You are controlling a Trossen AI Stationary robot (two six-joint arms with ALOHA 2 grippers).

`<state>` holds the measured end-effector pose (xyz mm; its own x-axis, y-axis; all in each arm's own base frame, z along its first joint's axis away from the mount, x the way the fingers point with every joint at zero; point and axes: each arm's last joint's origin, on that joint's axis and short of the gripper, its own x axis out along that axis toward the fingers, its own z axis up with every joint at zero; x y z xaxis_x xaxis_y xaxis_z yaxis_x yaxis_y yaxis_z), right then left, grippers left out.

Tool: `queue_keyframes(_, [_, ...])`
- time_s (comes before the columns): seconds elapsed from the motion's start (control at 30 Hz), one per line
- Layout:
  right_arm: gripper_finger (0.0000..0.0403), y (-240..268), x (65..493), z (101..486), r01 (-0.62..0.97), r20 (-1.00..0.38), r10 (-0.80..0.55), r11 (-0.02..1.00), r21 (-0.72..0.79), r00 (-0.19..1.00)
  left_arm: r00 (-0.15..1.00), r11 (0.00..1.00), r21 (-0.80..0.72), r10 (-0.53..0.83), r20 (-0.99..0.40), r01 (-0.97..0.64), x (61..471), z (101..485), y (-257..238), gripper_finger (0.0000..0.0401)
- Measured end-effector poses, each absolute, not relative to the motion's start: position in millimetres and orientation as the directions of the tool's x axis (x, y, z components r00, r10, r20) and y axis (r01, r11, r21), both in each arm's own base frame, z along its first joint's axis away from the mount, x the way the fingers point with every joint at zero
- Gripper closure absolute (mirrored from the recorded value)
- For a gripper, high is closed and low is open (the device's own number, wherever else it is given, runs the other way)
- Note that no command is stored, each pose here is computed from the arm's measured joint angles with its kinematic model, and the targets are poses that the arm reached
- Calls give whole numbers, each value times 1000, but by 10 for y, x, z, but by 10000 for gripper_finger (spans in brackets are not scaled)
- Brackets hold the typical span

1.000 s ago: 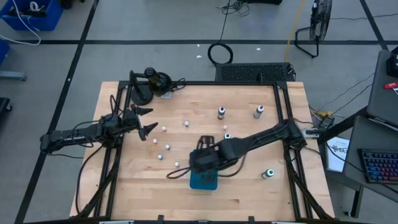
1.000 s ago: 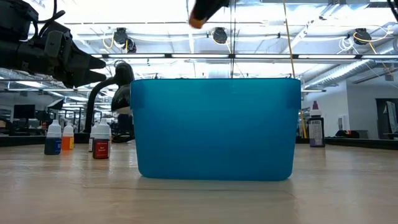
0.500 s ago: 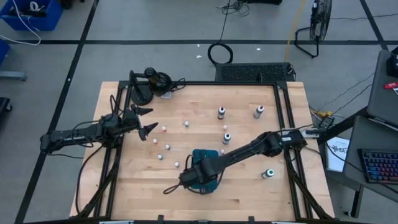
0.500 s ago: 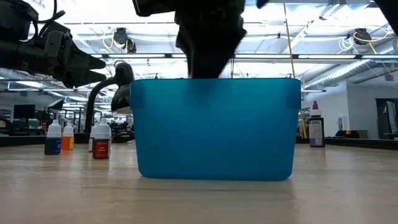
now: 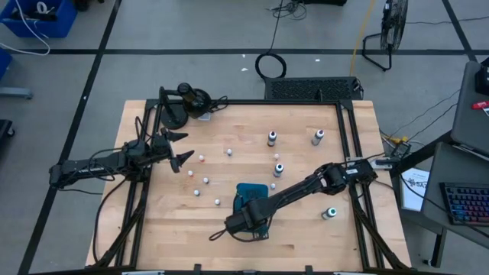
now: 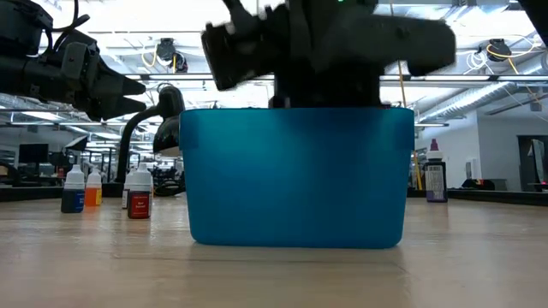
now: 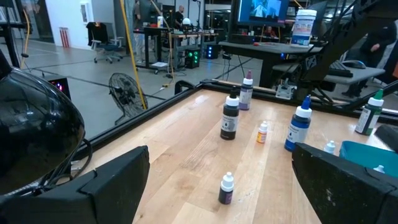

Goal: Pick & Place food coloring
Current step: Put the orange small food coloring bottle into the blue bin, then put the green small food coloring bottle into the blue bin

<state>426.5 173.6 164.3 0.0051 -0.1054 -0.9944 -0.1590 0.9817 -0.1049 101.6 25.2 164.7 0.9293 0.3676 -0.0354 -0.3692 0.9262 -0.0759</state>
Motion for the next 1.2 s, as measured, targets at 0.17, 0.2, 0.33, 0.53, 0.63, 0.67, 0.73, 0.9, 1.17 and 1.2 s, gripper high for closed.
queue_keyframes(0.17, [352, 1732, 4251, 1588, -158, -994, -107, 982, -106, -1, 929, 926, -76, 367, -36, -369, 1016, 1647, 252, 11])
queue_keyframes(0.2, [349, 1734, 4251, 1588, -149, -994, -107, 983, -106, -1, 929, 926, -76, 368, -36, -369, 1016, 1647, 252, 11])
queue_keyframes(0.33, [290, 1738, 4260, 1589, -120, -995, -103, 987, -104, 9, 929, 926, -76, 367, -36, -369, 1016, 1646, 252, 11])
queue_keyframes(0.53, [224, 1734, 4253, 1599, -91, -994, -105, 990, -105, 5, 929, 926, -76, 368, -35, -369, 1016, 1647, 252, 11])
queue_keyframes(0.63, [213, 1730, 4242, 1673, -87, -995, -99, 991, -101, 18, 929, 926, -76, 368, -36, -369, 1016, 1646, 252, 11])
queue_keyframes(0.67, [212, 1726, 4233, 1711, -83, -995, -97, 992, -99, 23, 929, 926, -76, 367, -35, -369, 1016, 1648, 252, 11])
queue_keyframes(0.73, [212, 1719, 4216, 1803, -66, -995, -91, 993, -93, 39, 929, 926, -76, 367, -36, -369, 1016, 1647, 252, 11])
queue_keyframes(0.9, [220, 1687, 4140, 2142, -28, -992, -65, 997, -68, 104, 929, 926, -76, 367, -35, -369, 1016, 1648, 252, 11])
queue_keyframes(1.17, [230, 1538, 3866, 2774, 1, -963, -170, 985, -173, 208, 929, 926, -76, 367, -35, -369, 1016, 1648, 252, 11])
queue_keyframes(1.2, [231, 1508, 3827, 2827, 16, -953, -211, 977, -212, 218, 929, 926, -76, 367, -35, -369, 1016, 1647, 252, 11])
